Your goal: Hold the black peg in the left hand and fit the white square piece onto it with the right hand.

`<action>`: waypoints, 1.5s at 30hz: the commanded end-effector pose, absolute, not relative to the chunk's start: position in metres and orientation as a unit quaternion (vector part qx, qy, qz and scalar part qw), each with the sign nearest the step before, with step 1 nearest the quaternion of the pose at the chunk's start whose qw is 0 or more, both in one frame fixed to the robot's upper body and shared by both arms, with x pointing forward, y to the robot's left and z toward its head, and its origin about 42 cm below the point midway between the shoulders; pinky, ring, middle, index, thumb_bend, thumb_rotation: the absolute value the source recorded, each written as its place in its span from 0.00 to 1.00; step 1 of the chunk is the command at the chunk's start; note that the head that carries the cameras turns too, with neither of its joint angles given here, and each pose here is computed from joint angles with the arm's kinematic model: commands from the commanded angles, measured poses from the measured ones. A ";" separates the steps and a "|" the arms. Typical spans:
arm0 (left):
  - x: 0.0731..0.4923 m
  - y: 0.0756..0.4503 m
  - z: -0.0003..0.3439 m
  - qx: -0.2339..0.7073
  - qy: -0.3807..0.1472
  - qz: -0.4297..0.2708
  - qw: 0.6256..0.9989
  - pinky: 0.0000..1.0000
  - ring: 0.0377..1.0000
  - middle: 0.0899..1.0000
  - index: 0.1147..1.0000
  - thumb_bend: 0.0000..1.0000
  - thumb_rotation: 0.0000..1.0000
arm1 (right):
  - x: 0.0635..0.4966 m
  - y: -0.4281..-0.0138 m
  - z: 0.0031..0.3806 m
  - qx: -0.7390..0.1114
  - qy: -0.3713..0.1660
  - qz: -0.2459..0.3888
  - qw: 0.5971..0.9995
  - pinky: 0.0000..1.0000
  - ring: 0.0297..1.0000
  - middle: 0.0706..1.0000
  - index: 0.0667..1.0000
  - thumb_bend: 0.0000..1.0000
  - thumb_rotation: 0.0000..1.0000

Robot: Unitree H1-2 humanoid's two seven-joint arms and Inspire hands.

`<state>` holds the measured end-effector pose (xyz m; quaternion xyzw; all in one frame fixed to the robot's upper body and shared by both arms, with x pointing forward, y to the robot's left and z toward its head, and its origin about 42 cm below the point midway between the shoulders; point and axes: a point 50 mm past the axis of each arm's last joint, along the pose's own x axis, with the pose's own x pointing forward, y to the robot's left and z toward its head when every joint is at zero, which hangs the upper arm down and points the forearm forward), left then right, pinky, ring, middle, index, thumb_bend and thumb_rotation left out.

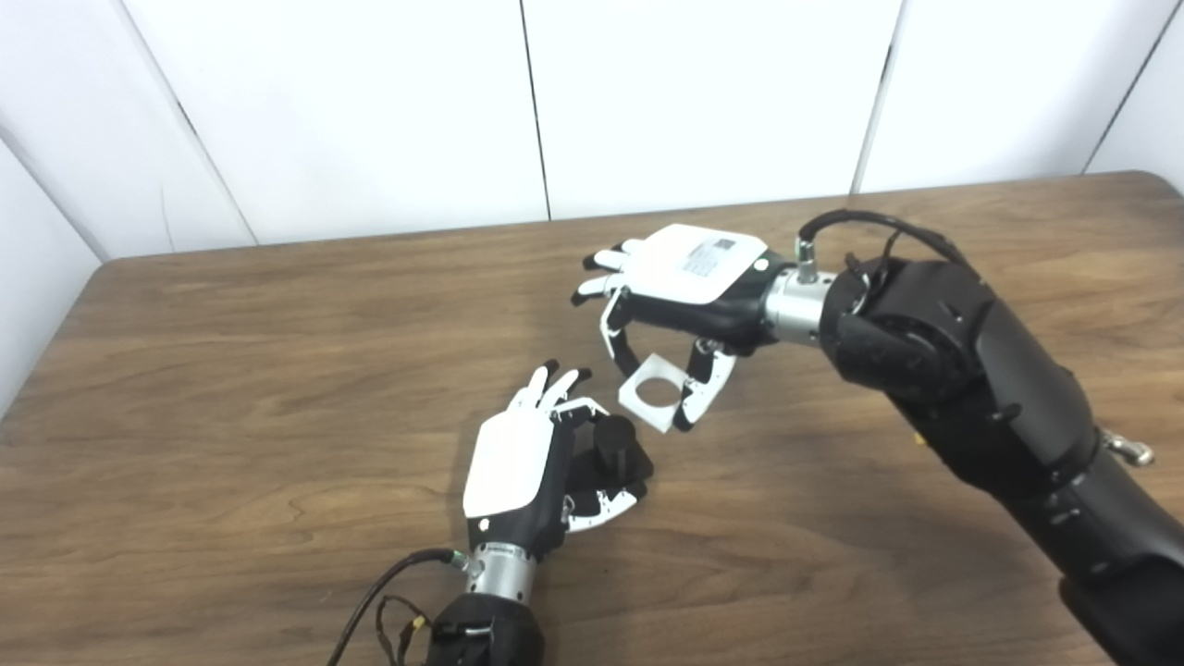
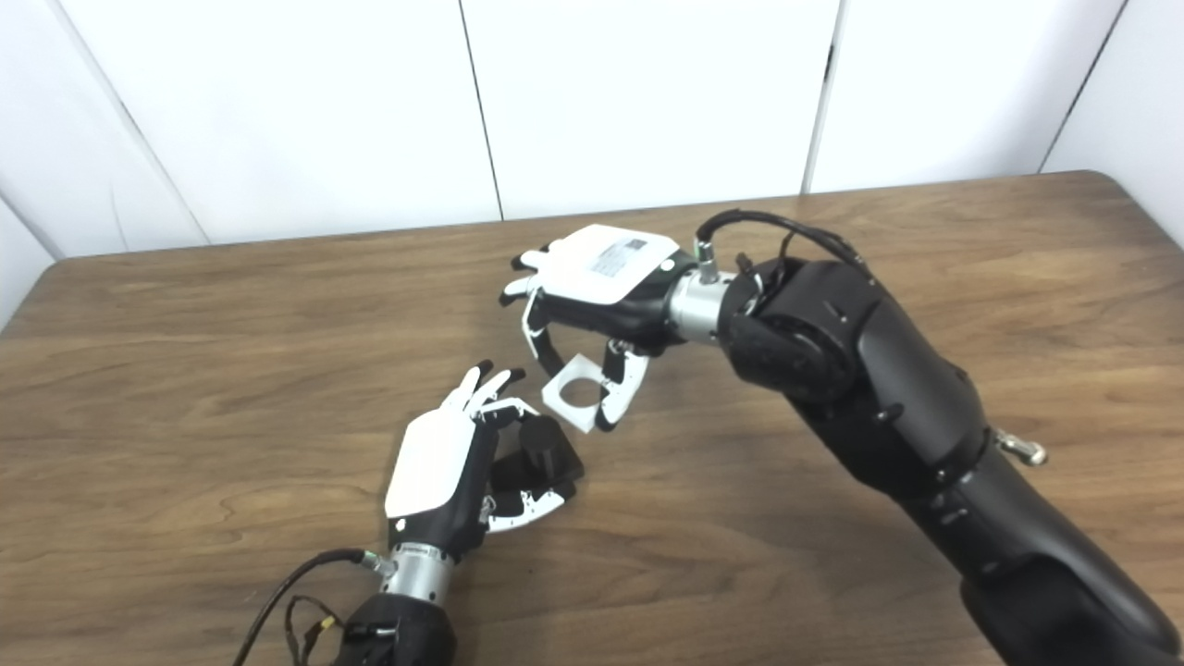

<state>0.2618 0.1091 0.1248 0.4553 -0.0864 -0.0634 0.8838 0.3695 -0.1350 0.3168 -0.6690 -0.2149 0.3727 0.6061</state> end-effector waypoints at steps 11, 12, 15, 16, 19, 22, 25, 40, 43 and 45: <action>0.256 0.112 0.109 0.472 -0.045 -0.090 0.876 0.95 0.99 0.89 0.43 0.52 0.07 | 0.363 -0.115 0.333 -0.665 -0.259 0.365 0.598 1.00 1.00 0.91 0.45 0.53 0.15; 0.256 0.111 0.109 0.470 -0.044 -0.090 0.877 0.96 0.99 0.89 0.43 0.52 0.07 | 0.363 -0.114 0.332 -0.664 -0.259 0.366 0.598 1.00 1.00 0.92 0.45 0.53 0.15; 0.256 0.111 0.109 0.470 -0.044 -0.089 0.877 0.95 0.99 0.89 0.43 0.52 0.07 | 0.363 -0.112 0.329 -0.663 -0.260 0.368 0.598 1.00 1.00 0.92 0.45 0.53 0.15; 0.256 0.111 0.109 0.471 -0.045 -0.089 0.877 0.95 0.99 0.89 0.43 0.52 0.07 | 0.363 -0.111 0.328 -0.662 -0.260 0.369 0.598 1.00 1.00 0.92 0.45 0.53 0.15; 0.257 0.111 0.110 0.473 -0.046 -0.090 0.875 0.95 0.99 0.89 0.43 0.52 0.07 | 0.365 -0.111 0.326 -0.661 -0.260 0.371 0.598 1.00 1.00 0.92 0.45 0.53 0.15; 0.257 0.111 0.110 0.475 -0.047 -0.089 0.874 0.95 0.99 0.89 0.43 0.52 0.07 | 0.367 -0.111 0.324 -0.661 -0.261 0.371 0.598 1.00 1.00 0.91 0.45 0.53 0.15; 0.257 0.111 0.110 0.477 -0.045 -0.089 0.873 0.95 0.99 0.89 0.43 0.52 0.07 | 0.368 -0.111 0.322 -0.661 -0.260 0.370 0.599 1.00 1.00 0.91 0.45 0.53 0.14; 0.259 0.111 0.110 0.478 -0.047 -0.083 0.873 0.94 0.98 0.89 0.43 0.52 0.07 | 0.373 -0.111 0.314 -0.661 -0.246 0.373 0.602 1.00 1.00 0.92 0.45 0.53 0.14; 0.260 0.111 0.111 0.482 -0.049 -0.083 0.871 0.93 0.98 0.88 0.43 0.52 0.07 | 0.374 -0.111 0.313 -0.661 -0.248 0.373 0.602 1.00 1.00 0.92 0.45 0.53 0.14; 0.260 0.112 0.111 0.484 -0.050 -0.084 0.870 0.93 0.98 0.88 0.43 0.52 0.07 | 0.374 -0.111 0.312 -0.661 -0.248 0.374 0.601 1.00 1.00 0.92 0.45 0.53 0.14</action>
